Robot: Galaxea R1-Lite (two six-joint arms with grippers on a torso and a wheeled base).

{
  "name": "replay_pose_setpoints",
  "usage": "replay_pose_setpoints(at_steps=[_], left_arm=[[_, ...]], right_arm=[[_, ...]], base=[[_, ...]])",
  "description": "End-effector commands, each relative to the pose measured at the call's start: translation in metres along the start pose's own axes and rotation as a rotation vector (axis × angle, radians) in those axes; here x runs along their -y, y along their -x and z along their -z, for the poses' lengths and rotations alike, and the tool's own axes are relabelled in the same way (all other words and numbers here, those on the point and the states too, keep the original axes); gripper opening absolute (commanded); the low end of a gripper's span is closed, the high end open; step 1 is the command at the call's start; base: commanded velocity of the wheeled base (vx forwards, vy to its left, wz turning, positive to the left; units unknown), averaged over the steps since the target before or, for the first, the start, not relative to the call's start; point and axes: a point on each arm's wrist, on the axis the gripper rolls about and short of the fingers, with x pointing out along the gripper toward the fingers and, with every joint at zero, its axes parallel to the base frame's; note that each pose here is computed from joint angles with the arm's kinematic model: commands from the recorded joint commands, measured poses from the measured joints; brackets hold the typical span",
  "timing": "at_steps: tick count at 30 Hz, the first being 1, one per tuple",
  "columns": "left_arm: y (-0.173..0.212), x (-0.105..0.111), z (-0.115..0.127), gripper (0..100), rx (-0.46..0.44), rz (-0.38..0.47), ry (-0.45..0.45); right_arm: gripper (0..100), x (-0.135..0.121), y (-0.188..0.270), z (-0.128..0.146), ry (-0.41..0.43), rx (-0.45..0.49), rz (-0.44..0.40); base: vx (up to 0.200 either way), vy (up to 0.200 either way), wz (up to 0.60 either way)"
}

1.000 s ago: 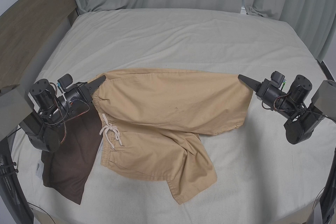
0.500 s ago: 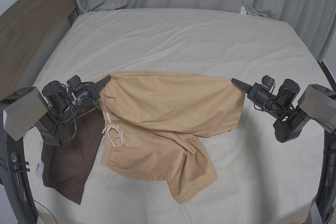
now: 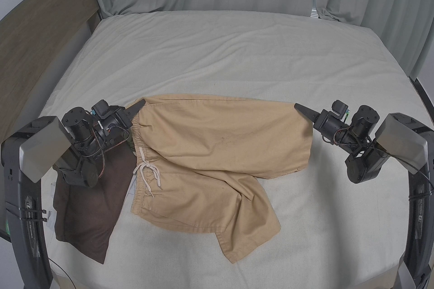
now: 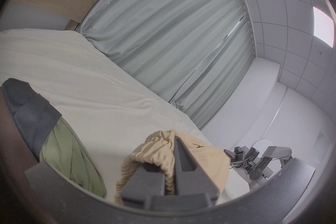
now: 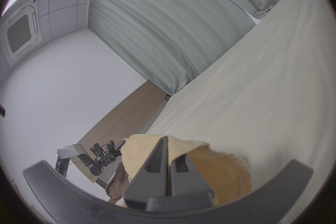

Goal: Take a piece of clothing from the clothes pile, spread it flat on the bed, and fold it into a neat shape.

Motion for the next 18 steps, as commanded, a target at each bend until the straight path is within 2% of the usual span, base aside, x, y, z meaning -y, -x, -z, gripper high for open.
replay_pose_setpoints(at_steps=[1,3,4,7,11,18], left_arm=[[-0.005,-0.004,0.002,100,0.005,0.008,0.005],[-0.007,-0.004,0.001,100,0.008,0.010,0.005],[-0.010,-0.005,0.001,100,-0.001,0.009,0.036],[-0.013,-0.008,0.001,100,-0.006,-0.004,0.108],[-0.015,-0.014,0.005,100,-0.023,-0.047,0.169],[-0.008,-0.015,0.009,100,-0.013,-0.128,0.194]], right_arm=[[0,0.010,-0.002,0.002,0.006,0.008,0.003],[0,0.011,-0.003,0.000,0.013,0.016,0.000],[100,0.016,-0.008,-0.003,0.028,0.034,-0.007],[100,0.028,-0.010,0.000,0.035,0.063,0.016],[100,0.028,-0.004,0.003,0.023,0.055,0.040],[100,-0.005,0.015,-0.002,0.007,0.016,0.066]], base=[[0.000,0.000,0.00],[0.000,0.000,0.00],[0.000,0.000,0.00],[0.000,0.000,0.00],[0.000,0.000,0.00],[0.000,0.000,0.00]])
